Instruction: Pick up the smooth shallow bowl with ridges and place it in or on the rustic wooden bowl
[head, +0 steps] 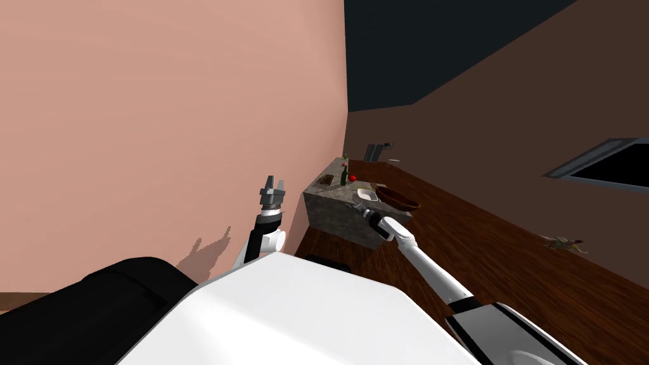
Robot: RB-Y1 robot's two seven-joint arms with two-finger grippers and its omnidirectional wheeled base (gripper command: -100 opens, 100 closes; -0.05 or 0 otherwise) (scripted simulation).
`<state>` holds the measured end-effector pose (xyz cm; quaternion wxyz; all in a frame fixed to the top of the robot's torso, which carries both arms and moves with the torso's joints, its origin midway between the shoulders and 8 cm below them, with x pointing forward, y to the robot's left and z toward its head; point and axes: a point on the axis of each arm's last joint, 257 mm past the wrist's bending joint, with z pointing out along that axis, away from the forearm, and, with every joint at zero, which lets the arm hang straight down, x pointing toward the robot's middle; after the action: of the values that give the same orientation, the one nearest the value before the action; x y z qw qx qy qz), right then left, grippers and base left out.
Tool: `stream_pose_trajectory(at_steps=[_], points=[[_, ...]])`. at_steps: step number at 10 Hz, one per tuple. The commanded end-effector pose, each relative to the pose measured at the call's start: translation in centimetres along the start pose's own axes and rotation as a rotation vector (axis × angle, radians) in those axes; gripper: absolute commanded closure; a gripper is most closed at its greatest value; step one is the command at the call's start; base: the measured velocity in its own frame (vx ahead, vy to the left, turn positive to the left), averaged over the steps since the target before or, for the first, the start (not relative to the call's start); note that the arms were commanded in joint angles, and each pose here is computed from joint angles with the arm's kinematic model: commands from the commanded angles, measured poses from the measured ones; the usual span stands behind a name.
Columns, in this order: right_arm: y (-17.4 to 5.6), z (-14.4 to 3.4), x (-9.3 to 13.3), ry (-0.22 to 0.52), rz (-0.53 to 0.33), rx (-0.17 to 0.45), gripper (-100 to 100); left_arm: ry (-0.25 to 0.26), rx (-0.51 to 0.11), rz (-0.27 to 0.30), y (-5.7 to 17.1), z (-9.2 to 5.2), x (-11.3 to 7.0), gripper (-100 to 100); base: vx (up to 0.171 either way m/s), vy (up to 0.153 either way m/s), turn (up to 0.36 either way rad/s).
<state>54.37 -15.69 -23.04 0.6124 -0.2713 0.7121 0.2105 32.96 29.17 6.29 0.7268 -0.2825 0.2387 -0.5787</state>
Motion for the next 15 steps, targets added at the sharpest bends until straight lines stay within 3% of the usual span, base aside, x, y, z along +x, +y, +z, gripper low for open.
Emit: stream_pose_trajectory(at_steps=[1,2,5,6,7,8,9,10,12,14,15], points=[[-1.4,-0.3,1.5,0.048,-0.049,0.015,-100,0.0,0.0,0.0,0.0,0.0,0.0,0,-0.026,0.023,0.092],[-3.0,-0.6,2.1,0.096,-0.119,0.024,-100,0.0,0.0,0.0,0.0,0.0,0.0,0,-0.032,0.026,0.167],[-5.8,-1.7,4.3,0.183,-0.205,0.055,-100,0.0,0.0,0.0,0.0,0.0,0.0,0,-0.02,0.021,0.097],[-8.1,-2.6,5.3,0.242,-0.267,0.076,-100,0.0,0.0,0.0,0.0,0.0,0.0,0,-0.016,0.022,0.16],[-8.2,-2.7,5.6,0.25,-0.278,0.077,-100,0.0,0.0,0.0,0.0,0.0,0.0,0,-0.015,0.014,0.071],[-10.6,-3.9,6.5,0.309,-0.336,0.1,-100,0.0,0.0,0.0,0.0,0.0,0.0,0,-0.009,0.014,0.14],[-10.8,-4.0,6.7,0.317,-0.347,0.1,-100,0.0,0.0,0.0,0.0,0.0,0.0,0,-0.003,0.008,0.083],[-12.6,-4.9,6.9,0.364,-0.417,0.112,-100,0.0,0.0,0.0,0.0,0.0,0.0,0,-0.001,0.015,0.167],[-13.3,-5.5,7.6,0.384,-0.412,0.125,-100,0.0,0.0,0.0,0.0,0.0,0.0,0,0.002,0.005,0.024],[-18.0,-8.8,8.8,0.501,-0.514,0.172,-100,0.0,0.0,0.0,0.0,0.0,0.0,0,0.007,0.009,0.188],[-18.3,-8.9,8.8,0.505,-0.534,0.174,-100,0.0,0.0,0.0,0.0,0.0,0.0,0,0.014,0.002,0.08]])
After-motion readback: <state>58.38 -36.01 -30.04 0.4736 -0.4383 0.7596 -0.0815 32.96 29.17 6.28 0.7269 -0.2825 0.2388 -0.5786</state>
